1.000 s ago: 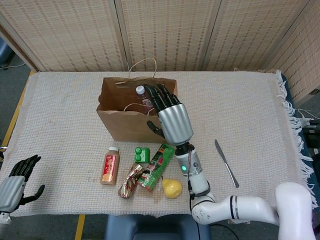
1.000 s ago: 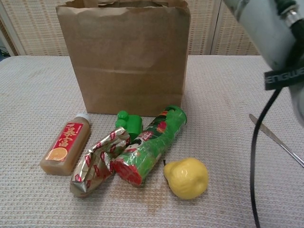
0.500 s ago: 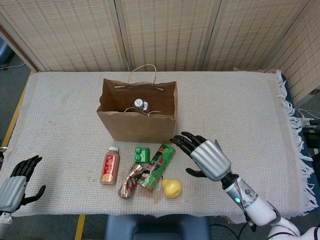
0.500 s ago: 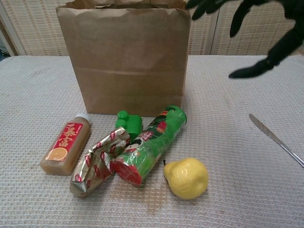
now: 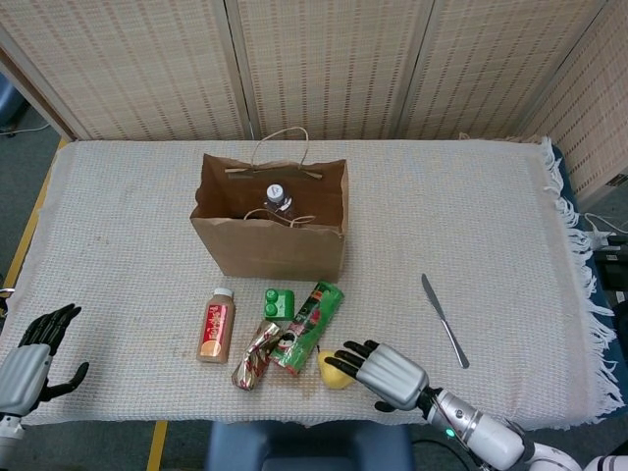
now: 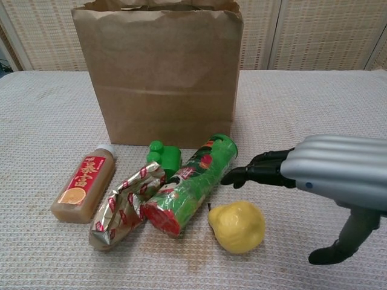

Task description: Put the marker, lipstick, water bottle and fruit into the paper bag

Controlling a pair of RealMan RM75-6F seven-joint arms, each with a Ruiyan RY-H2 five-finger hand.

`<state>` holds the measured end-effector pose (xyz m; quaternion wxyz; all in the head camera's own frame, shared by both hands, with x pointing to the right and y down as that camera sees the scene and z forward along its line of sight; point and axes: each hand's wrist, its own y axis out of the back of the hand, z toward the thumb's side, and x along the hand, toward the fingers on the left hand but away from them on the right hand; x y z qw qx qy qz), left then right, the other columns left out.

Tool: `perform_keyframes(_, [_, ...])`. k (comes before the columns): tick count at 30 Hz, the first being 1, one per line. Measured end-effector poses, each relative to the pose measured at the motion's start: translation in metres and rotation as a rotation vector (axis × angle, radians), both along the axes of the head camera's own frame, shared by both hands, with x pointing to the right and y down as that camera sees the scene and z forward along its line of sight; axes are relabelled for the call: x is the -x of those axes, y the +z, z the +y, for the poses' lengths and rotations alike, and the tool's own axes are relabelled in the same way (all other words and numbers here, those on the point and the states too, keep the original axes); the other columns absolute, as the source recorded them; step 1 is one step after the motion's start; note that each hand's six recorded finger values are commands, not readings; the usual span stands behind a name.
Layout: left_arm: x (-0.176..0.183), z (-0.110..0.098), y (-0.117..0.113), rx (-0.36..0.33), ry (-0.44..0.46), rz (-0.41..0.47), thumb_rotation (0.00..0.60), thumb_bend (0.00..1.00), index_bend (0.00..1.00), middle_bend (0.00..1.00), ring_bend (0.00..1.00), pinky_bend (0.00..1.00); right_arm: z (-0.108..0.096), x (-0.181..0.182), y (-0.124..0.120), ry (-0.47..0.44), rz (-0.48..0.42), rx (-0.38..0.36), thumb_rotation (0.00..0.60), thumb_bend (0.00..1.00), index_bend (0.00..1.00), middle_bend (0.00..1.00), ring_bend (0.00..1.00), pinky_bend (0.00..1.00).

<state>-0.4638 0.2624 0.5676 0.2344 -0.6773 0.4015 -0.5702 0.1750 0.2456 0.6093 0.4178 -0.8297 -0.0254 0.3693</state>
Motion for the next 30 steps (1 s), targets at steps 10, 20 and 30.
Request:
perform_keyframes(10, [0.001, 0.0, -0.001, 0.001, -0.003, 0.009, 0.6, 0.37, 0.0, 0.0, 0.0, 0.04, 0.006, 0.025, 0.03, -0.011, 0.026, -0.024, 0.6, 0.01, 0.11, 0.14, 0.11, 0.31])
perform_keyframes(20, [-0.001, 0.0, 0.0, 0.004, 0.007, 0.008, 0.6, 0.37, 0.0, 0.0, 0.0, 0.04, 0.004, 0.019, 0.046, 0.014, 0.073, -0.01, 0.6, 0.01, 0.15, 0.15, 0.13, 0.31])
perform_keyframes(30, [0.0, 0.0, 0.001, 0.013, 0.005, 0.007, 0.6, 0.37, 0.0, 0.0, 0.0, 0.05, 0.011, 0.037, 0.078, 0.016, 0.093, 0.01, 0.6, 0.08, 0.33, 0.24, 0.21, 0.38])
